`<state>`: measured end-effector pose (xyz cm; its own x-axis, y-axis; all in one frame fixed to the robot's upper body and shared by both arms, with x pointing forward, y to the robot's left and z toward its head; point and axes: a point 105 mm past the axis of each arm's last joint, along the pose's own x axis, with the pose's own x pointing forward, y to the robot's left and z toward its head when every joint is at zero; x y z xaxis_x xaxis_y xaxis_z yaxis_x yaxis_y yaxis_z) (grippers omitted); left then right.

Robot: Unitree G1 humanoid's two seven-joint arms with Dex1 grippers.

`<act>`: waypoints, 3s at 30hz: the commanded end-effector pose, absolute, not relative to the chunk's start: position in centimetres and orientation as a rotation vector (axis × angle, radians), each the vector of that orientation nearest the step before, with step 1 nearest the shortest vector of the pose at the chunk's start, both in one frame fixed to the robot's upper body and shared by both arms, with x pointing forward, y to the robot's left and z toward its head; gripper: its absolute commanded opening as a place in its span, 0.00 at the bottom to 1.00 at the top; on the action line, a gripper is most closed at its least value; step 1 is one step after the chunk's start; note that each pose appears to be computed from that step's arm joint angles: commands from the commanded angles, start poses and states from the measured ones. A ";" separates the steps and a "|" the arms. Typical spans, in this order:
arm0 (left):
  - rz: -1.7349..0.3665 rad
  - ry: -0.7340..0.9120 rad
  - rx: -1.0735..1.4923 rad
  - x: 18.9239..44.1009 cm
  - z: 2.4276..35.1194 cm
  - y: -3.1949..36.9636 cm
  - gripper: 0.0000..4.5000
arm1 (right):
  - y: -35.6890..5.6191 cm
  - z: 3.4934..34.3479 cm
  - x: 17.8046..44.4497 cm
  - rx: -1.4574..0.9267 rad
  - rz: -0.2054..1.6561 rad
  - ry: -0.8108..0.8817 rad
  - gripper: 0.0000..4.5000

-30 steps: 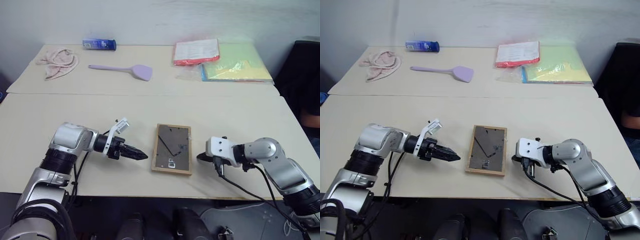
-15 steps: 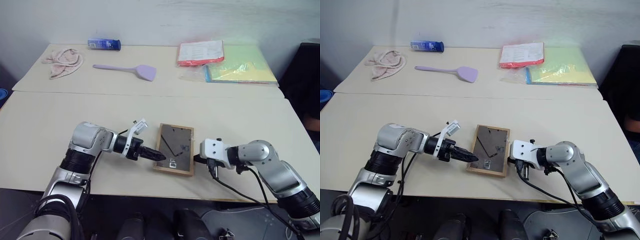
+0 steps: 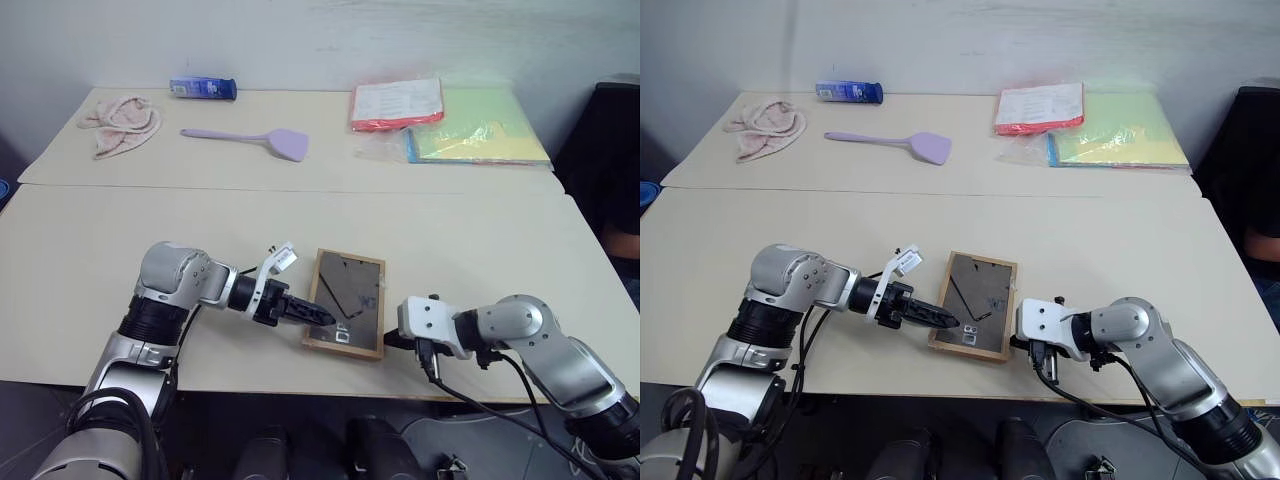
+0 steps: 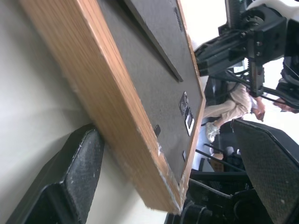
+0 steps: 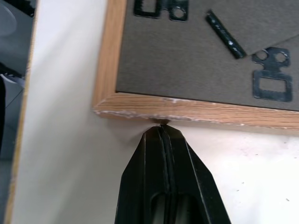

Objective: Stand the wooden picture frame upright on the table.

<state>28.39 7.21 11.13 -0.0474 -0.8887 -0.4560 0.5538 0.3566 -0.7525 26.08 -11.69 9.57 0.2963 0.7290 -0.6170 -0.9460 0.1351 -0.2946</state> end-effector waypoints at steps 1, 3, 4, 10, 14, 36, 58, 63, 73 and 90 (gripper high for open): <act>-1.230 1.191 -0.443 27.2 9.3 5.9 0.99 | -11.0 10.2 26.4 -0.733 1.243 0.312 0.00; -1.233 1.188 -0.451 27.3 9.4 5.6 0.99 | -10.9 10.2 26.4 -0.740 1.246 0.312 0.00; -1.234 1.185 -0.451 27.4 9.5 5.4 0.99 | -11.0 10.2 26.4 -0.742 1.244 0.312 0.00; -1.212 1.165 -0.479 28.2 10.1 5.7 0.75 | -11.8 9.9 26.2 -0.754 1.225 0.327 0.00; -1.222 1.148 -0.492 28.5 10.8 6.2 0.49 | -12.5 9.6 26.0 -0.751 1.197 0.337 0.00; -1.548 0.530 -0.152 30.7 19.2 5.6 0.28 | -12.2 26.3 26.4 -0.039 1.182 0.139 0.72; -1.548 0.464 -0.111 32.2 19.7 5.1 0.28 | -7.5 25.8 25.7 -0.151 1.384 0.129 1.00; -1.497 0.483 -0.161 33.5 19.7 5.8 0.28 | -8.7 25.4 24.3 -0.202 1.419 0.136 1.00; -1.531 0.484 -0.167 32.9 20.1 5.8 0.28 | -10.2 24.6 26.2 -0.330 1.259 0.102 1.00; -1.567 0.623 -0.296 30.4 21.0 7.2 0.28 | -17.8 23.4 30.4 -1.743 0.703 -0.622 1.00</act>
<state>31.05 7.38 19.20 -0.0806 -0.9688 -0.2344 0.8137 0.0718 -0.5768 30.95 -18.96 23.13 0.7387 0.6405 -0.2097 -0.1460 -0.1517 -0.9776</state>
